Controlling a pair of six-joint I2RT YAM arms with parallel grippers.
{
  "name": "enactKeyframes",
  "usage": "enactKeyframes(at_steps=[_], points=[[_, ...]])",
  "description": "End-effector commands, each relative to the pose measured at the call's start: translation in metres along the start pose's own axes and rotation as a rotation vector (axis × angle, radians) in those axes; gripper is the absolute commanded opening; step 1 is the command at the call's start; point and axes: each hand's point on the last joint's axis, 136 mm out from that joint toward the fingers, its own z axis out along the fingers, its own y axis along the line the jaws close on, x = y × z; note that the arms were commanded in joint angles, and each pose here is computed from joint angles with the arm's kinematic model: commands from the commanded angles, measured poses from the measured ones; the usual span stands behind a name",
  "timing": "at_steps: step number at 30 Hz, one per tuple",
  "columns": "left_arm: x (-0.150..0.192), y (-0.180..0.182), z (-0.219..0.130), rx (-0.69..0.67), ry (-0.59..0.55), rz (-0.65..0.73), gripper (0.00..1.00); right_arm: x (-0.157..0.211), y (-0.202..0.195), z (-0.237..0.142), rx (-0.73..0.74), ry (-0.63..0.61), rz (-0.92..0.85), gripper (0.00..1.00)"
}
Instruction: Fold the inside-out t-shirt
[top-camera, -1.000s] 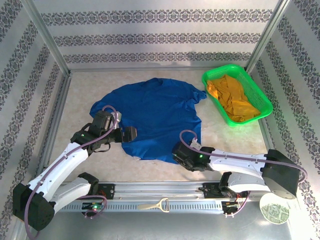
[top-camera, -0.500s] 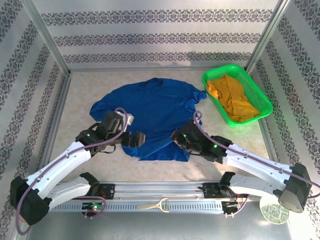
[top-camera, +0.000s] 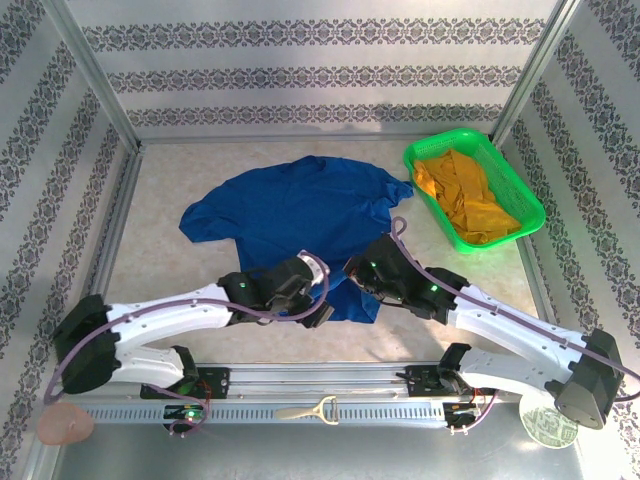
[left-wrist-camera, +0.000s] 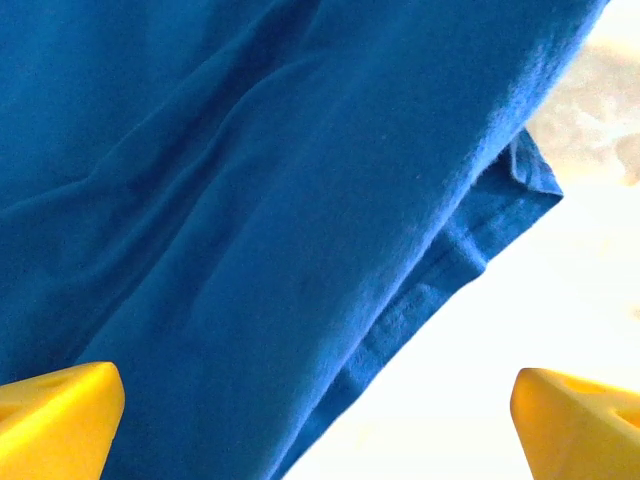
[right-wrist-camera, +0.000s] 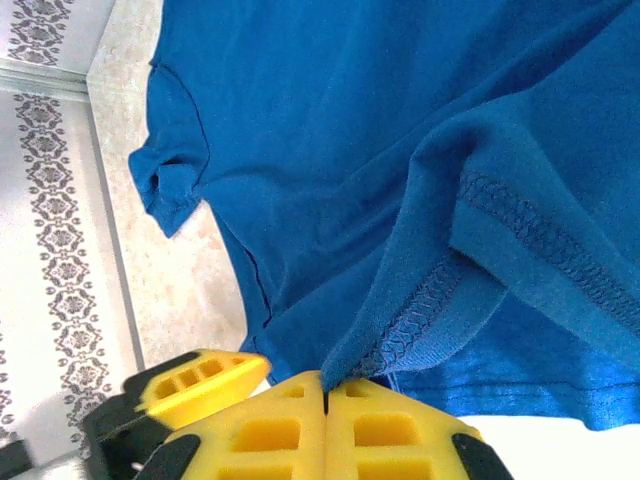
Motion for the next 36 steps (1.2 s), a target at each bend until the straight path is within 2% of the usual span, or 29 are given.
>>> enactKeyframes(at_steps=[1,5,6,7,8,9,10,12,14,15,20,27,32,36], points=[[-0.028,0.000,0.013,-0.067,-0.083,0.049,0.99,-0.003,0.004,-0.007,-0.022,-0.005,0.003,0.00],[-0.036,0.026,0.026,-0.218,-0.115,0.039,0.99,-0.005,0.001,-0.013,-0.027,-0.012,0.017,0.00],[-0.042,0.031,0.026,-0.227,-0.131,0.030,0.89,-0.005,0.000,-0.014,-0.027,-0.014,0.021,0.00],[-0.049,0.034,0.023,-0.225,-0.148,0.019,0.72,-0.005,-0.002,-0.015,-0.028,-0.016,0.024,0.00],[-0.058,0.038,0.018,-0.224,-0.163,0.006,0.40,-0.006,-0.005,-0.016,-0.026,-0.017,0.029,0.00],[-0.065,0.040,0.013,-0.217,-0.174,-0.002,0.12,-0.006,-0.008,-0.016,-0.023,-0.020,0.033,0.00],[-0.073,0.042,0.005,-0.205,-0.183,-0.008,0.00,-0.007,-0.012,-0.017,-0.025,-0.025,0.037,0.00],[-0.090,0.038,-0.013,-0.152,-0.191,0.003,0.00,-0.008,-0.020,-0.018,-0.030,-0.040,0.040,0.27],[-0.102,0.032,-0.028,-0.099,-0.175,0.009,0.00,-0.007,-0.031,-0.019,-0.045,-0.055,0.051,0.38],[-0.108,0.029,-0.035,-0.072,-0.160,0.008,0.00,-0.005,-0.036,-0.020,-0.062,-0.061,0.059,0.39],[-0.118,0.021,-0.050,-0.031,-0.087,0.022,0.00,0.023,-0.053,-0.009,-0.143,-0.043,0.075,0.30],[-0.124,0.017,-0.054,-0.021,-0.050,0.023,0.00,0.066,-0.022,0.024,-0.235,-0.075,0.008,0.13],[-0.125,0.011,-0.058,0.010,-0.032,0.009,0.00,0.066,0.002,0.055,-0.268,-0.128,0.001,0.03],[-0.126,0.006,-0.064,0.040,-0.026,-0.020,0.00,0.039,0.006,0.080,-0.263,-0.229,0.045,0.00]])
